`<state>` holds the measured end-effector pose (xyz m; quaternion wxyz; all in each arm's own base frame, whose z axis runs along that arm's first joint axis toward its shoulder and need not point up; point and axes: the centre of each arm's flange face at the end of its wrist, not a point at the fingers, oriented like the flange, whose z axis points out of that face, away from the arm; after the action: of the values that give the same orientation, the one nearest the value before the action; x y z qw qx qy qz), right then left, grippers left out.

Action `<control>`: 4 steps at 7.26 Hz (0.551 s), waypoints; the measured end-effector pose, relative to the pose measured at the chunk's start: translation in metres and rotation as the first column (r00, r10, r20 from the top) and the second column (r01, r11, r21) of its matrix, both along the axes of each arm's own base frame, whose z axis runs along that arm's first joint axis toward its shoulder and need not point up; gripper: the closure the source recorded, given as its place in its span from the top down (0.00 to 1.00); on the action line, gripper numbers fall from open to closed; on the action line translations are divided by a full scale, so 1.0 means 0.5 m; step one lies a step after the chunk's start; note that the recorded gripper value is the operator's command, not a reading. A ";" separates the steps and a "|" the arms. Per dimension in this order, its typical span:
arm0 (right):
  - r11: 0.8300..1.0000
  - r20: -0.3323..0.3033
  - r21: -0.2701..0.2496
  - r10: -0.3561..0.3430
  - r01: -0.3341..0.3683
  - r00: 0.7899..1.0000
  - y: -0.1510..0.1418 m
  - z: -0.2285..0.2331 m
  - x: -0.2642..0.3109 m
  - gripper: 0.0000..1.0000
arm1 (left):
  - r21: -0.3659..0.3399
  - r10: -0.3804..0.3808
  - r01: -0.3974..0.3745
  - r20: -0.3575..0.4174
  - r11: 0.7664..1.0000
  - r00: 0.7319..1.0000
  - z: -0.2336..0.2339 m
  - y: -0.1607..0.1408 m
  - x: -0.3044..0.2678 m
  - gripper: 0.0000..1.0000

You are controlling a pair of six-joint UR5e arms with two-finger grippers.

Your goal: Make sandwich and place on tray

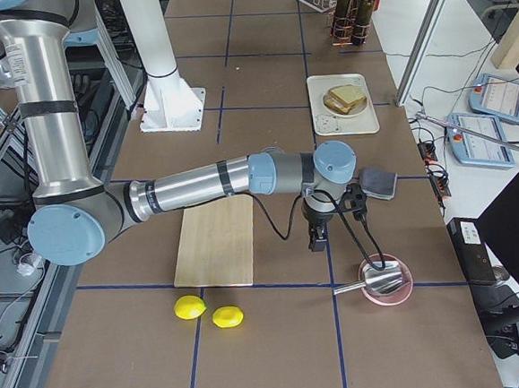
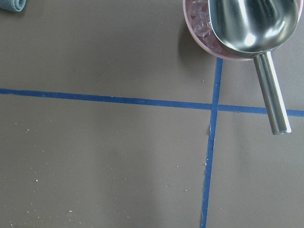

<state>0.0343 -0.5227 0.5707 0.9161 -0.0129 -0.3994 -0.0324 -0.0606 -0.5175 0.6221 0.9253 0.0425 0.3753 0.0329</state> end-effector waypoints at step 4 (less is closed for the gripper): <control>1.000 0.000 -0.019 0.004 -0.004 1.000 0.002 0.021 0.005 1.00 | -0.005 0.004 -0.004 -0.027 1.000 1.000 0.012 0.021 -0.009 1.00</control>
<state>0.0370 -0.5217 0.5812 0.9159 -0.0207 -0.3999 -0.0269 -0.0651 -0.5072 0.6283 0.9202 0.0400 0.3880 0.0332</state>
